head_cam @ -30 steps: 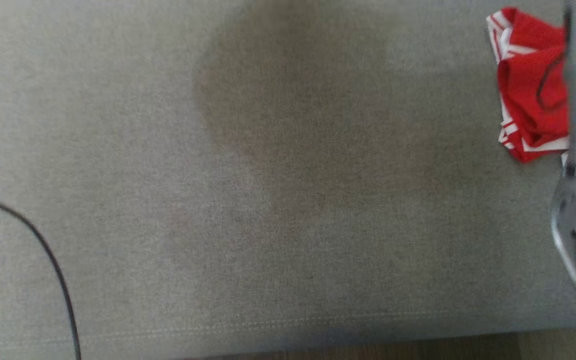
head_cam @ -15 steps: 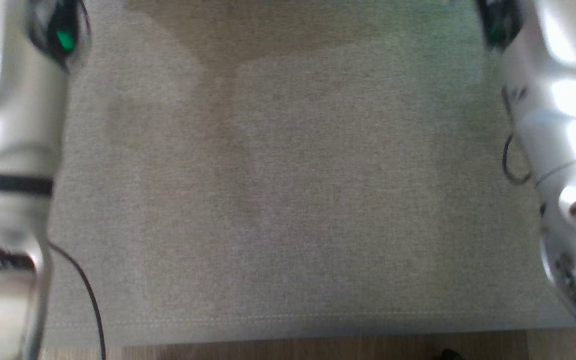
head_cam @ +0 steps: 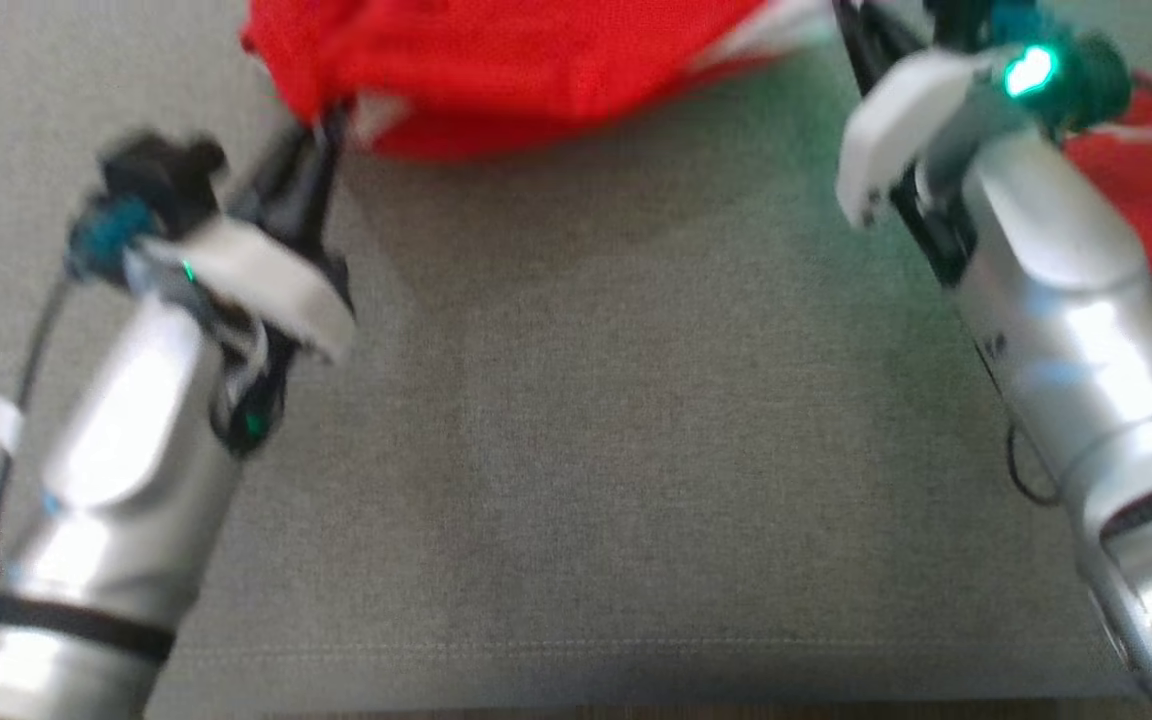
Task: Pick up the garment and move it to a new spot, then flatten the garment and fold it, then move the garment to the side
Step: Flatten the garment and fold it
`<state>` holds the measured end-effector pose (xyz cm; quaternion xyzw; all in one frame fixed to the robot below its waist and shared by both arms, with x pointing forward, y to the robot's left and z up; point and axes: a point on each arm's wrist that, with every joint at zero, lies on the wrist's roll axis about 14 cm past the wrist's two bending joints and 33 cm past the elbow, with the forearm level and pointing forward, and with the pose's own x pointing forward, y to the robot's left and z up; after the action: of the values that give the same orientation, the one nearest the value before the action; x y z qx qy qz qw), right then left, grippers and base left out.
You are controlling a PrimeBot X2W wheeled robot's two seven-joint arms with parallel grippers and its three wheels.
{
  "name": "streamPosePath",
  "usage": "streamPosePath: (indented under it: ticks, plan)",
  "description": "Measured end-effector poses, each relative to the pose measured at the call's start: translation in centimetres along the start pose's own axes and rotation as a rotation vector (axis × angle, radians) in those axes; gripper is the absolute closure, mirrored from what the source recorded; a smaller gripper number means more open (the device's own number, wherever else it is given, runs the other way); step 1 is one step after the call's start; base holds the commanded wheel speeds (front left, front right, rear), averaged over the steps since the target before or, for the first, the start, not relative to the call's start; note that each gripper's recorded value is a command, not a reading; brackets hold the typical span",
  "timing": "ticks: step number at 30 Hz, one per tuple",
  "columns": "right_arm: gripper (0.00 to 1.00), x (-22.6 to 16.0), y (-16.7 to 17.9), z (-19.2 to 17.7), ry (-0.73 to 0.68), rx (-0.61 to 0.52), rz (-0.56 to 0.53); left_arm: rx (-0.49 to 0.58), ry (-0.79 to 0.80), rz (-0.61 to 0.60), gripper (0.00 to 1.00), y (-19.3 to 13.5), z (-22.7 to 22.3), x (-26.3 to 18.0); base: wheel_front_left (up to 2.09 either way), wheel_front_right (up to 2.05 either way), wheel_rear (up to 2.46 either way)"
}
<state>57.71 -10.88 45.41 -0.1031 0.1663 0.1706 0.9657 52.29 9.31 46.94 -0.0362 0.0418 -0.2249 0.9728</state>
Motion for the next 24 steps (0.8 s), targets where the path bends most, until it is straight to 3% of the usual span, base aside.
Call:
streamPosePath:
  ticks: [12,24]
  plan:
    - [1.00,-6.9,-1.5,-4.3,0.182,-0.077,0.013,0.091,0.069,-0.146,1.00,-6.2,-2.1,-6.2,0.00,0.00,0.00]
    - [1.00,-13.2,-3.6,-7.6,0.381,-0.117,0.039,0.104,0.118,-0.251,1.00,-10.9,-3.9,-11.1,0.00,0.00,0.00]
